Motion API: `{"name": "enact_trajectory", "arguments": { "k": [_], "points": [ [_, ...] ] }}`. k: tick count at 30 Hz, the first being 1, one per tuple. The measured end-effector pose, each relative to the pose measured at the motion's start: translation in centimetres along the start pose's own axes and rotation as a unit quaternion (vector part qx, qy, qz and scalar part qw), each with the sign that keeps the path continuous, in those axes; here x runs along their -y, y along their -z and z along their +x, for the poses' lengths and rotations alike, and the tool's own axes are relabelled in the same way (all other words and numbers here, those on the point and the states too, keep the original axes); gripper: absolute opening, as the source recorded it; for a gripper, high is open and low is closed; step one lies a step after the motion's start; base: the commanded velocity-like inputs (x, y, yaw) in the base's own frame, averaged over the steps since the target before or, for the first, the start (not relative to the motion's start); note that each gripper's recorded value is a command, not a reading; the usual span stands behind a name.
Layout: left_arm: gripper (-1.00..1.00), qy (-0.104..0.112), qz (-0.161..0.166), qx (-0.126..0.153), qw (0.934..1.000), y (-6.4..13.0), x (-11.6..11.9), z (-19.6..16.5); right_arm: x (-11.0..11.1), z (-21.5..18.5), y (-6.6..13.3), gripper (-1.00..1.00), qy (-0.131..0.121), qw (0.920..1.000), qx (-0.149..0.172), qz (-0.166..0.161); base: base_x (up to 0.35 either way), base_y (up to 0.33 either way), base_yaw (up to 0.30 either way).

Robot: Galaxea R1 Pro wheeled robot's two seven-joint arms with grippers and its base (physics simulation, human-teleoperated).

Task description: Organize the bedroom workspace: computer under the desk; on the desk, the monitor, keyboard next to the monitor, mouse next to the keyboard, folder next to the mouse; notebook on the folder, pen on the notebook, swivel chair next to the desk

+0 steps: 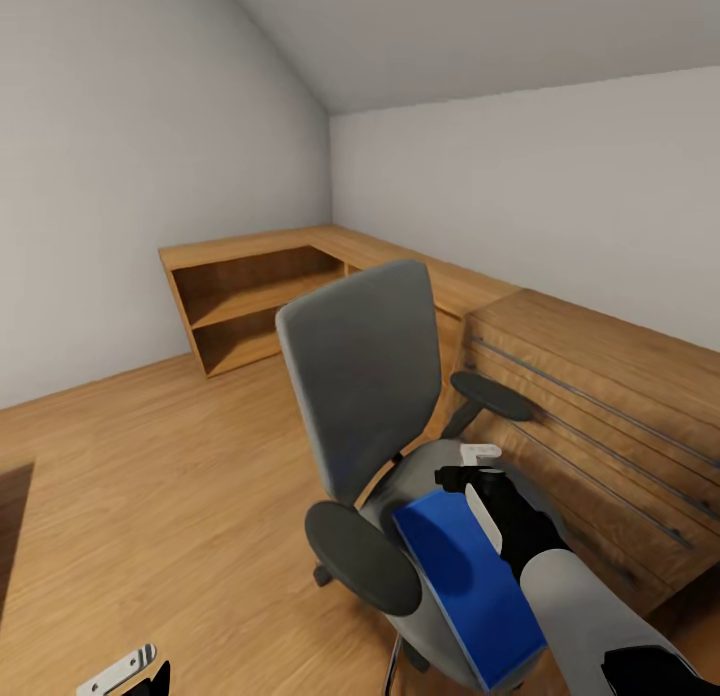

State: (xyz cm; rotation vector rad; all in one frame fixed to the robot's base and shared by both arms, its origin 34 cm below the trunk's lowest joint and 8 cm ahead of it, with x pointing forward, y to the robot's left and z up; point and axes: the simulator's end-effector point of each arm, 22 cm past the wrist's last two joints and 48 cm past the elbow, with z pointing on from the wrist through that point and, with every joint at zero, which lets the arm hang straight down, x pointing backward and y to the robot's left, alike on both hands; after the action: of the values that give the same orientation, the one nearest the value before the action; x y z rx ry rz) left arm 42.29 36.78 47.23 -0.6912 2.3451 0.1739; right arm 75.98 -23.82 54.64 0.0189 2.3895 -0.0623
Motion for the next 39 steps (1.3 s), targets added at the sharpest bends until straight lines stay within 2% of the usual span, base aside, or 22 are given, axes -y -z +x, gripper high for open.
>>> {"name": "enact_trajectory", "arguments": {
  "k": [7, 29, 39],
  "points": [
    [1.00, 0.000, 0.000, 0.000, 1.0000, -1.0, -0.2, 1.2, -0.1, 1.2, -0.9, 1.00, 0.000, 1.0000, 0.000, 0.000, 0.000, 0.000, 0.000],
    [1.00, -0.003, -0.006, -0.013, 0.9999, -1.2, -0.8, 2.5, -0.1, 1.2, -0.9, 1.00, 0.000, 1.0000, -0.001, 0.000, -0.001, 0.000, 0.000],
    [1.00, -0.004, -0.008, -0.015, 0.9998, -1.3, -1.0, 2.7, -0.1, 1.2, -0.9, 1.00, 0.000, 1.0000, -0.001, 0.000, -0.136, 0.000, 0.000]
  ]
}}
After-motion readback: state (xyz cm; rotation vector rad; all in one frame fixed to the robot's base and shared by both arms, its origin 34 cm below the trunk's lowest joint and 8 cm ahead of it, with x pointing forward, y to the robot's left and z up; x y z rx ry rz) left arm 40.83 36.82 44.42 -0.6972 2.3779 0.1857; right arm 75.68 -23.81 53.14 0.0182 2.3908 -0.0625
